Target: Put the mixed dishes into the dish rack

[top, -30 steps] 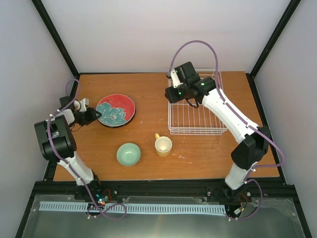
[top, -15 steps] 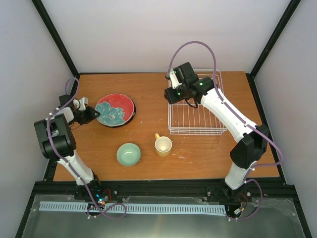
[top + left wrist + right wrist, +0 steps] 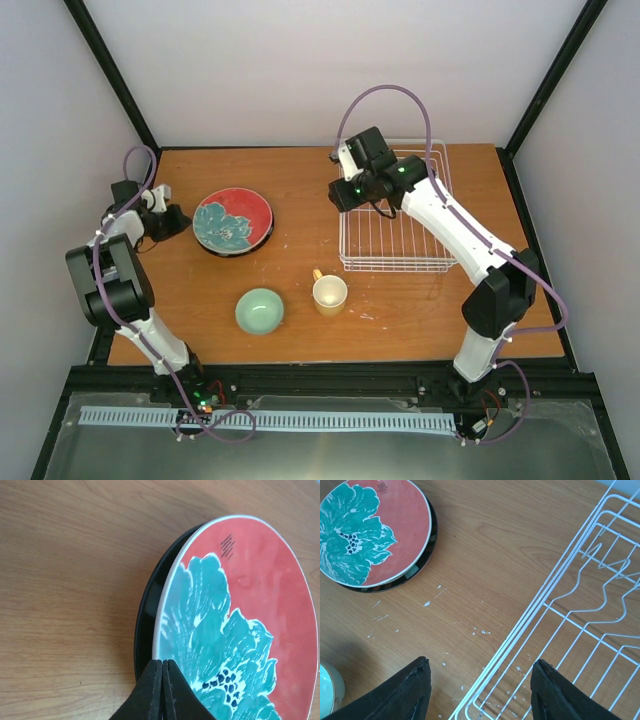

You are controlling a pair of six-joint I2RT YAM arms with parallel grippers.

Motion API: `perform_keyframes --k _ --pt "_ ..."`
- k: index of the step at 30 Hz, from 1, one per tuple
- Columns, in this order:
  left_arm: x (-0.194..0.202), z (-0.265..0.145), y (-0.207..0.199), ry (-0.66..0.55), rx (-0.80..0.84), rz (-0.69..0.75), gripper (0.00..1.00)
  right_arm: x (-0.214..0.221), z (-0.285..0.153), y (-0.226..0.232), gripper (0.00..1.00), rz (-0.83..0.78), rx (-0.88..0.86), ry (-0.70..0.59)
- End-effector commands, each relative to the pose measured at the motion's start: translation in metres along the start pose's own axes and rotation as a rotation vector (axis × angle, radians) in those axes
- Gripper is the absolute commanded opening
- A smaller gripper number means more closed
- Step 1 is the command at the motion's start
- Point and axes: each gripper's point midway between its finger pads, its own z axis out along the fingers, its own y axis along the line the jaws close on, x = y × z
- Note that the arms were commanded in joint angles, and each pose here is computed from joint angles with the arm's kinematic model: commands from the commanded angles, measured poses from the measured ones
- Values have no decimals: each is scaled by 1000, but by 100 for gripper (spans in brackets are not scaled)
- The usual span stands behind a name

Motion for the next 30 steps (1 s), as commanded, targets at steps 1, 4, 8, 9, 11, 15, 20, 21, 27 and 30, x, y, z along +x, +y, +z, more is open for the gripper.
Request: perform_keyframes --k 1,4,8,9,11,15,20,21,27,30 --pt "-25 -21 -14 -65 7 63 1 -4 0 11 55 -31 -23 0" --pt "-25 -21 -17 -68 19 66 1 -5 1 14 54 -42 -33 1" --pt "-18 -16 -13 -42 19 43 20 -5 4 23 56 -82 -39 6" --pt "-16 -14 -13 -36 26 41 24 -6 5 26 56 -91 -41 8" --pt "-12 -11 -14 -29 42 35 28 -6 7 31 56 -102 -48 16" --pt "-3 -5 -10 -7 45 23 29 -8 9 37 56 -117 -54 17" --pt "0 -1 -12 3 72 18 27 -10 9 40 56 -124 -54 16" --pt "2 1 -11 10 74 14 26 -10 9 40 56 -125 -53 15" --pt "10 12 -12 44 73 21 26 -11 9 39 56 -130 -47 14" --pt "16 18 -12 67 75 24 26 -11 10 39 56 -130 -48 15"
